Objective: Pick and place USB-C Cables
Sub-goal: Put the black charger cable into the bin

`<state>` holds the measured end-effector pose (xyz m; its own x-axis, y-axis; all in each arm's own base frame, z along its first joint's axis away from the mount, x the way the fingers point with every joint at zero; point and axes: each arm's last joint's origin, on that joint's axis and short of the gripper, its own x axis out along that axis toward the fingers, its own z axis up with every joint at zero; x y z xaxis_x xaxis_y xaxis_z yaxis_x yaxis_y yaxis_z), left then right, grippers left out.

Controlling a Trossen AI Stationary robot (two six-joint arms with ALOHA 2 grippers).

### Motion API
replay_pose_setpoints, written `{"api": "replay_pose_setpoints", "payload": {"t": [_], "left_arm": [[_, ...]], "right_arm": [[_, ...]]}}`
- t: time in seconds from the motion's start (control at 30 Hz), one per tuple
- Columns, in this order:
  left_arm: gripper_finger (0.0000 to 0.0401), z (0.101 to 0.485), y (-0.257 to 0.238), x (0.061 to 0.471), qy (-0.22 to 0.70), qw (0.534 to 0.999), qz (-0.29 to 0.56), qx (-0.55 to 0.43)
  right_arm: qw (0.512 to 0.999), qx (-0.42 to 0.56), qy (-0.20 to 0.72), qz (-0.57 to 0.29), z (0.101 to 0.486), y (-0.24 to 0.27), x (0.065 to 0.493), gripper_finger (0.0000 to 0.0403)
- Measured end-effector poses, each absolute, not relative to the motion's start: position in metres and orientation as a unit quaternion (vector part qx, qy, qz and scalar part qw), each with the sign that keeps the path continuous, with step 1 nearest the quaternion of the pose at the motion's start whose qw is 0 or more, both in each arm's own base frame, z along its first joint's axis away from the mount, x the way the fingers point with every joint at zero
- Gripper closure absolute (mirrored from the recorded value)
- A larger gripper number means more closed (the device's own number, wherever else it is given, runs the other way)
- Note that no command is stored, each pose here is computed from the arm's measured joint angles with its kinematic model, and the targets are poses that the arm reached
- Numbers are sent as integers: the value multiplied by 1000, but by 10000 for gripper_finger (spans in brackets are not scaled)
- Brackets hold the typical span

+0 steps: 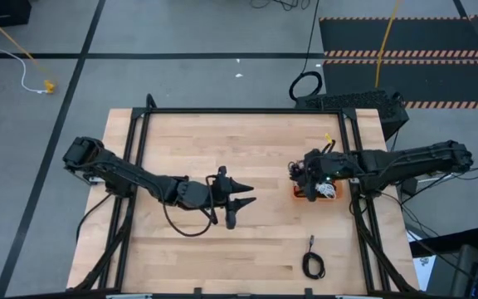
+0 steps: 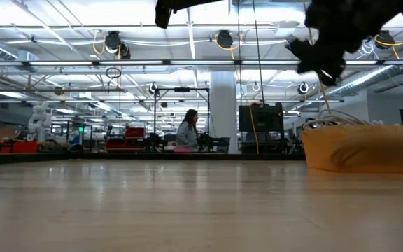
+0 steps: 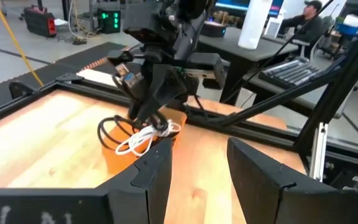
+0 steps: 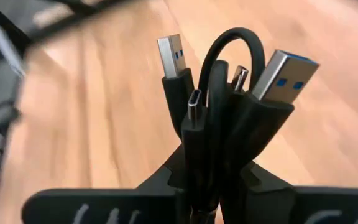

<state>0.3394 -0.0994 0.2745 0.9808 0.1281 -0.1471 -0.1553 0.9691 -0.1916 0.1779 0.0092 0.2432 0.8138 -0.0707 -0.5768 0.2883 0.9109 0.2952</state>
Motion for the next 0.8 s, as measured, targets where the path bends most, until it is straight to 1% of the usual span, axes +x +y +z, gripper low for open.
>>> {"api": "replay_pose_setpoints", "payload": {"t": [0.2,0.33,0.47,0.53,0.67,0.8], "left_arm": [[244,274,-99,339,69,990,74,-103],[244,274,-97,340,69,989,76,-103],[244,275,-97,340,65,989,76,-105],[244,275,-97,340,65,990,76,-105],[244,275,-97,340,65,990,76,-105],[244,275,-97,340,65,989,76,-104]], "right_arm": [[885,208,391,-141,229,5,156,373],[845,209,462,-170,219,5,144,373],[814,208,507,-192,212,4,137,370],[810,207,513,-193,211,4,138,348],[805,214,523,-183,209,5,138,292],[802,219,527,-175,209,6,139,252]]}}
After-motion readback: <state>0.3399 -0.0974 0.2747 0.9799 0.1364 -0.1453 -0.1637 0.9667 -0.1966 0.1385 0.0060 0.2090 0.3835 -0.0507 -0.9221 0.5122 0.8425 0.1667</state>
